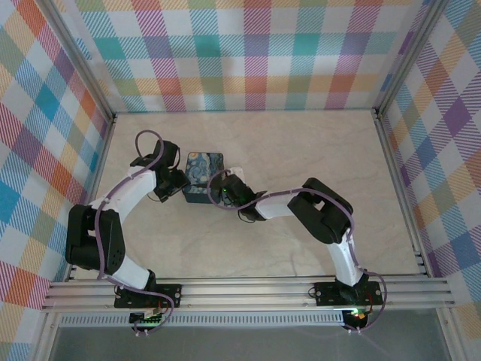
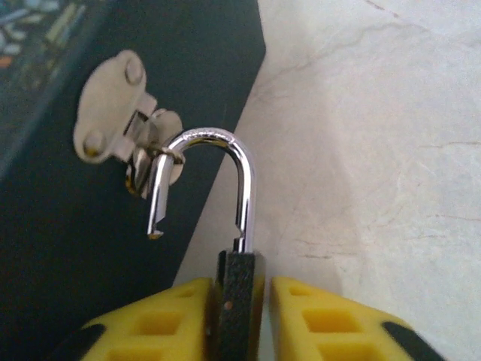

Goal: Unlock a padlock with a key

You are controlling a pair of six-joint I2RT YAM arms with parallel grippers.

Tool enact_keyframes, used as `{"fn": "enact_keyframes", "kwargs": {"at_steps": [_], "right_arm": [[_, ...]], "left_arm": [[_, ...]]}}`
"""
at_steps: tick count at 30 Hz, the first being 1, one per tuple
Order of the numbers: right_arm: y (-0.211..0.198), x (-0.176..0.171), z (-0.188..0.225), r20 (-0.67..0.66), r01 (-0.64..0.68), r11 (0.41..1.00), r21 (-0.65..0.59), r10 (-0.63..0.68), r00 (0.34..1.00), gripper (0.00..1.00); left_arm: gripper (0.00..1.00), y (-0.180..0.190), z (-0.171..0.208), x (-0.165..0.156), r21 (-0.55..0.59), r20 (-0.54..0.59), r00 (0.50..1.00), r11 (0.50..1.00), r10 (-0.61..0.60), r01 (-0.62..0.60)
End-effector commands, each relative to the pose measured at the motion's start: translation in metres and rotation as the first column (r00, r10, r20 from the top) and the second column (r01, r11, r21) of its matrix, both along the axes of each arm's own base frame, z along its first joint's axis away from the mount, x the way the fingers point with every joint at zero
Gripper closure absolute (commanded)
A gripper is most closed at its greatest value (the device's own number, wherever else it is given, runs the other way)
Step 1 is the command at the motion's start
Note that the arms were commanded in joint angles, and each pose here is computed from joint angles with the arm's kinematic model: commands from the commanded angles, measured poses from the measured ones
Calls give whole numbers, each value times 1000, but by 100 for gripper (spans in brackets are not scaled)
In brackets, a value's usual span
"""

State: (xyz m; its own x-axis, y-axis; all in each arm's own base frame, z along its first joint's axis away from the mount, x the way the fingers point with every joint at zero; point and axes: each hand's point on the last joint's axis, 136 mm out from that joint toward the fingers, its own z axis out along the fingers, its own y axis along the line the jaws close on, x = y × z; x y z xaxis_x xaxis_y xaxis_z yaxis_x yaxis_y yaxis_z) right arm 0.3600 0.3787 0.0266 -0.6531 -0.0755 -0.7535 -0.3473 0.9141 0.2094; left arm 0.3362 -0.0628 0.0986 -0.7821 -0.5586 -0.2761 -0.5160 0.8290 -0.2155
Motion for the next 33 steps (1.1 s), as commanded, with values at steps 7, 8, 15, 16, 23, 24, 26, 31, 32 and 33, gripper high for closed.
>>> {"fn": "enact_keyframes", "kwargs": {"at_steps": [7,8,15,16,23,24,26,31,32,33], "right_arm": [[3,-30,34,39,-296,954,39,295,955,58],[2,-33,37,41,-309,951,28,307,951,58],[-1,-40,54,19,-358,933,34,358,934,54],[-1,-40,56,18,-360,932,37,360,933,54],[-24,-26,58,-24,-254,967,14,254,967,59],[-24,-26,57,-29,-252,968,11,252,967,60],[-21,-26,52,-45,-260,965,12,261,964,62],[-14,-20,45,-50,-248,967,51,250,967,68],[-14,-17,44,-52,-244,968,60,247,968,69],[-12,-16,43,-55,-245,967,70,249,967,70]], "left_arm": [[36,2,35,11,41,54,998,999,-13,11],[36,2,36,13,37,59,998,999,-11,9],[36,-3,36,21,30,66,998,999,-23,21],[36,-3,33,20,31,59,998,999,-24,22],[36,-4,25,20,39,41,999,999,-26,25],[36,-4,24,21,38,43,999,999,-25,23],[36,-5,22,21,39,37,999,999,-28,26],[36,-9,17,19,33,16,999,999,-41,40],[36,-9,15,18,31,11,999,999,-41,40],[36,-10,14,17,26,7,999,999,-42,42]]}}
